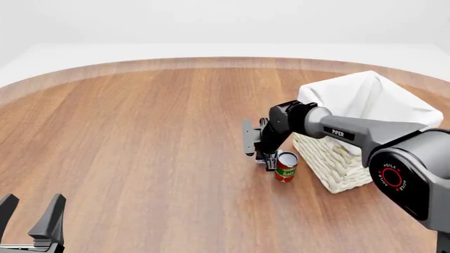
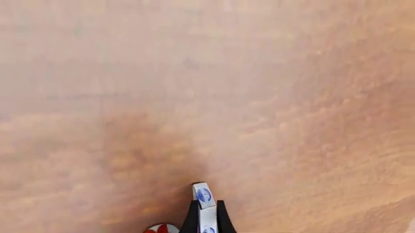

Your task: Pick up the alphabet soup and the cream cheese box, and put them in the basket.

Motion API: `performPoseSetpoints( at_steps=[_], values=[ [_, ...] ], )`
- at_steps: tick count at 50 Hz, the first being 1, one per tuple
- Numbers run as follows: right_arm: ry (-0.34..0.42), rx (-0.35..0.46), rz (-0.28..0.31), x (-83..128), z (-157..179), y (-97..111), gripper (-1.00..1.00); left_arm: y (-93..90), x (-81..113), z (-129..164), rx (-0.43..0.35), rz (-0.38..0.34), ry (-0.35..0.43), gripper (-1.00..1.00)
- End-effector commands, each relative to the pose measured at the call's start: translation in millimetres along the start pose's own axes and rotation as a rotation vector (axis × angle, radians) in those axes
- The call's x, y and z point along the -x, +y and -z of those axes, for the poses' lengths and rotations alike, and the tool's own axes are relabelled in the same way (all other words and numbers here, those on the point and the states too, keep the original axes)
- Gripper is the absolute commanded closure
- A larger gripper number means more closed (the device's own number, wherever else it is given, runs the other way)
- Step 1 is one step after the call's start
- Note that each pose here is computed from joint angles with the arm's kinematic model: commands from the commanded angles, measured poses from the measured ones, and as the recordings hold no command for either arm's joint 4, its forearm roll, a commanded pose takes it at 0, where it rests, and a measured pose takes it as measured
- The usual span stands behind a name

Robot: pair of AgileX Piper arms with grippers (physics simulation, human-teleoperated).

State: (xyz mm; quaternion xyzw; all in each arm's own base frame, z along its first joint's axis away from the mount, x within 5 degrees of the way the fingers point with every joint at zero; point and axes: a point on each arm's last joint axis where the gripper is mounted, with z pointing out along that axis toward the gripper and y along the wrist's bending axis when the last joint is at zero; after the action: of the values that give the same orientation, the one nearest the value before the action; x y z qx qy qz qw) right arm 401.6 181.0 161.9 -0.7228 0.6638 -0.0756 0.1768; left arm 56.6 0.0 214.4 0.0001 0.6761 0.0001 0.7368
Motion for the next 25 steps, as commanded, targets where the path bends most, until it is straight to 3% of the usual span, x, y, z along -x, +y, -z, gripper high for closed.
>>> performPoseSetpoints(
  at_steps=[1,19,25],
  values=[
    [-0.014,-0.068,0.000,-5,3,-13,1.00,0.0,0.0,0,0.000,0.000,0.000,-1.00],
    [-0.056,-0.250,0.028,-8,19,-41,1.00,0.0,0.0,0,0.000,0.000,0.000,-1.00],
    [-0.086,-0.323,0.028,2,38,-49,1.00,0.0,0.0,0,0.000,0.000,0.000,-1.00]
  ],
)
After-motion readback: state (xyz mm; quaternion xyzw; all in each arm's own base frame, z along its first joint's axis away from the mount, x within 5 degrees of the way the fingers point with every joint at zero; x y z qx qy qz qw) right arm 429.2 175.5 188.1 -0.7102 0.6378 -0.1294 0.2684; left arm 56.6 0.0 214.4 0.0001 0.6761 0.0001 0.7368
